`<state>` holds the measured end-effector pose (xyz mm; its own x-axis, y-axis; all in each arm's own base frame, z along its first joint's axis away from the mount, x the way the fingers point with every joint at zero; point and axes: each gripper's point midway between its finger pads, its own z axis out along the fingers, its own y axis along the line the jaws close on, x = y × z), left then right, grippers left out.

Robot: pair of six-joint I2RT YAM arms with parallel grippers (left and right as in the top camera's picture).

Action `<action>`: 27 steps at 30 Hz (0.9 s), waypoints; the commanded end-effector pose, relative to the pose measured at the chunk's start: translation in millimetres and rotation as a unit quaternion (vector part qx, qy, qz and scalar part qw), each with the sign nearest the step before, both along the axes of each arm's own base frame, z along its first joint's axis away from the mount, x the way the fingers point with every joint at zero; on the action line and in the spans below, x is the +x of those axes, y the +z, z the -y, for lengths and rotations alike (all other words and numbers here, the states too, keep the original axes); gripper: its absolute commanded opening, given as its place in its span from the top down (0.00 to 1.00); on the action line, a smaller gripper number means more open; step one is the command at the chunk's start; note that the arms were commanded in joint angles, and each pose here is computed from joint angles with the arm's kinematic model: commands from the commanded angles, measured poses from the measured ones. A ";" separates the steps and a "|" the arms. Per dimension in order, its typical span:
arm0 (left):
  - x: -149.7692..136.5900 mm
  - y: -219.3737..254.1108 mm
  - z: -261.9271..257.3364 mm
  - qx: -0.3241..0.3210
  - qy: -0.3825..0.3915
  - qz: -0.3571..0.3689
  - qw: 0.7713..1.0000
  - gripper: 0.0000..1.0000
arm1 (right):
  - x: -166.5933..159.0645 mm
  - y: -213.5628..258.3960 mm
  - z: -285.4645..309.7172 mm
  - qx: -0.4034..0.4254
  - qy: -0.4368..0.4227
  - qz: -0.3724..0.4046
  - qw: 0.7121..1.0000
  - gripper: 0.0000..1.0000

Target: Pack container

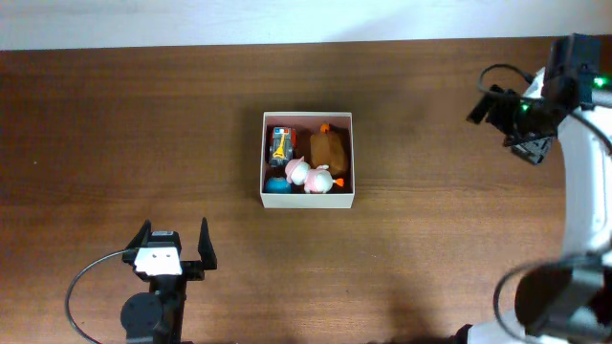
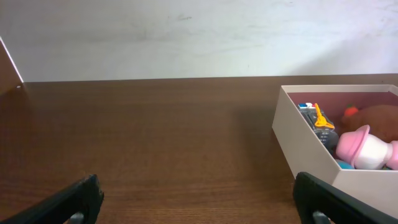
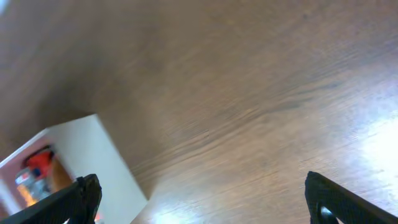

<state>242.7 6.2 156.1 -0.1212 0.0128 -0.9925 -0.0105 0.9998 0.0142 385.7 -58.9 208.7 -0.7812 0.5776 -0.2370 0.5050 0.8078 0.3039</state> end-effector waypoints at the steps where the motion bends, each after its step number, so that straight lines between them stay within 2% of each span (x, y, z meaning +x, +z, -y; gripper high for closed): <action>1: -0.1 -0.3 -1.5 0.006 0.004 0.003 1.000 0.00 | -23.6 78.4 -39.5 -0.023 0.043 0.107 0.993 0.01; 5: -0.1 -0.3 -1.5 0.007 0.004 0.003 1.000 0.00 | -53.9 126.1 -66.8 -0.066 0.099 0.179 0.977 0.01; 9: -0.1 -0.3 -1.5 0.007 0.004 0.003 1.000 0.00 | -102.9 179.3 -90.2 -0.087 0.128 0.270 0.950 0.01; 13: -0.1 -0.3 -1.5 0.006 0.004 0.003 1.000 0.01 | -146.7 198.2 -87.5 -0.106 0.121 0.338 0.927 0.01; 16: -0.1 -0.3 -1.5 0.007 0.004 0.003 1.000 0.00 | -169.8 178.7 -65.2 -0.150 0.079 0.354 0.920 0.01; 20: -0.1 -0.3 -1.5 0.006 0.004 0.003 1.000 0.00 | -184.0 134.1 -39.5 -0.200 0.023 0.378 0.904 0.01; 27: -0.1 -0.3 -1.5 0.006 0.004 0.003 1.000 0.01 | -168.7 76.2 -32.3 -0.207 -0.024 0.477 0.854 0.01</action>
<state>242.7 7.3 156.1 -0.1214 0.0128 -0.9925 -0.0173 0.9997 0.0150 212.9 -18.4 309.7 -0.1605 0.3256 -0.9318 0.1913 0.9364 0.2943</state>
